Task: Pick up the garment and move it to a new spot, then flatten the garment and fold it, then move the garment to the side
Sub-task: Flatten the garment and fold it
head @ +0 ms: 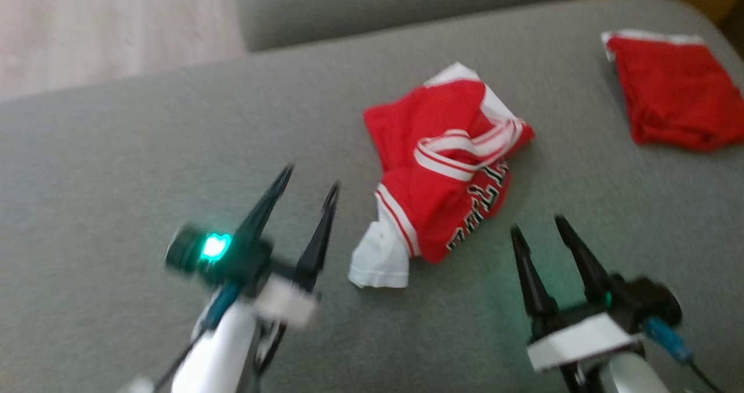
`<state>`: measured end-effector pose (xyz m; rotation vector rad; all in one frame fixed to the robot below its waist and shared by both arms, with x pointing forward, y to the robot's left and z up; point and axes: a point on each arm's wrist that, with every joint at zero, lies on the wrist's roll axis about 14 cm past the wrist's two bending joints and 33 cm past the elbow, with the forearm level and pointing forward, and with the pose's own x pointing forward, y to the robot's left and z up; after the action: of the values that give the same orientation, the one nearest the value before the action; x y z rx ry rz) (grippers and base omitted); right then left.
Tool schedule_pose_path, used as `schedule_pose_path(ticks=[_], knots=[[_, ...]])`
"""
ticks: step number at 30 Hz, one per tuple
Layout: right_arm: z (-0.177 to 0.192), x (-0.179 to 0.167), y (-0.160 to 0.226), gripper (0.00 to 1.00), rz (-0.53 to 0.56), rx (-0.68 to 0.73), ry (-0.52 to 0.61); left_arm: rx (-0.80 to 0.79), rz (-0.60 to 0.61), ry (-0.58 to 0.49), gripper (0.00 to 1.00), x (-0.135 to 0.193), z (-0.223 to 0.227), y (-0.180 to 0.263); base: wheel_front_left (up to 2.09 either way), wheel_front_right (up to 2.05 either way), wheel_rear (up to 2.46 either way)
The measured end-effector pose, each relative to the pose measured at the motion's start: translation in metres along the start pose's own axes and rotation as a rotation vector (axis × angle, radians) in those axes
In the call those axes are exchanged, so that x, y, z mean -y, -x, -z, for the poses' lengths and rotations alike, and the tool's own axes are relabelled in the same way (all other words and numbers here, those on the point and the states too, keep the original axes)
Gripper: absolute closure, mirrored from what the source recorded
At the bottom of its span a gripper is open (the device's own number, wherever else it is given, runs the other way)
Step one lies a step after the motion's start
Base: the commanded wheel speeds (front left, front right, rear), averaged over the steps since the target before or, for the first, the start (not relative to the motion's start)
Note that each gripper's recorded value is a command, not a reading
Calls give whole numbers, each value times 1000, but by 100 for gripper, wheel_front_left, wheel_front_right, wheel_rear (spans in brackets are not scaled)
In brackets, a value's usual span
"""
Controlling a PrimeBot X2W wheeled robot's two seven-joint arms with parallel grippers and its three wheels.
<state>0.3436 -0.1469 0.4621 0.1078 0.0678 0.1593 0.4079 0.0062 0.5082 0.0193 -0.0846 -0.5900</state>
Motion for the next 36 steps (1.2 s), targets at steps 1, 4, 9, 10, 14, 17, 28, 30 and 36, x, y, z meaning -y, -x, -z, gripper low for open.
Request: schedule_pose_path(ticks=[1,4,9,10,14,17,28,30,36], knots=[[-1,2,-5,0,1,1,4,-3,37,-11,0,5,2,-14,0,0,0],[-1,12,-12,0,28,-2,14,-27,153,-37,0,24,12,-52,0,0,0],[10,32,-4,0,97,-47,19,-184,350,-32,0,68,66,-79,0,0,0],[12,36,-3,0,111,-54,21,-225,397,-35,0,79,79,-78,0,0,0],[19,53,6,0,170,-85,27,-323,492,-3,0,104,112,-76,0,0,0],[24,60,10,0,199,-107,29,-329,542,-12,0,114,118,-84,0,0,0],[23,63,10,0,210,-103,30,-264,681,-123,0,143,106,-85,0,0,0],[19,62,9,0,208,-92,33,-249,704,-150,0,148,102,-83,0,0,0],[14,63,13,0,214,-74,33,-219,751,-201,100,160,92,-80,0,0,0]])
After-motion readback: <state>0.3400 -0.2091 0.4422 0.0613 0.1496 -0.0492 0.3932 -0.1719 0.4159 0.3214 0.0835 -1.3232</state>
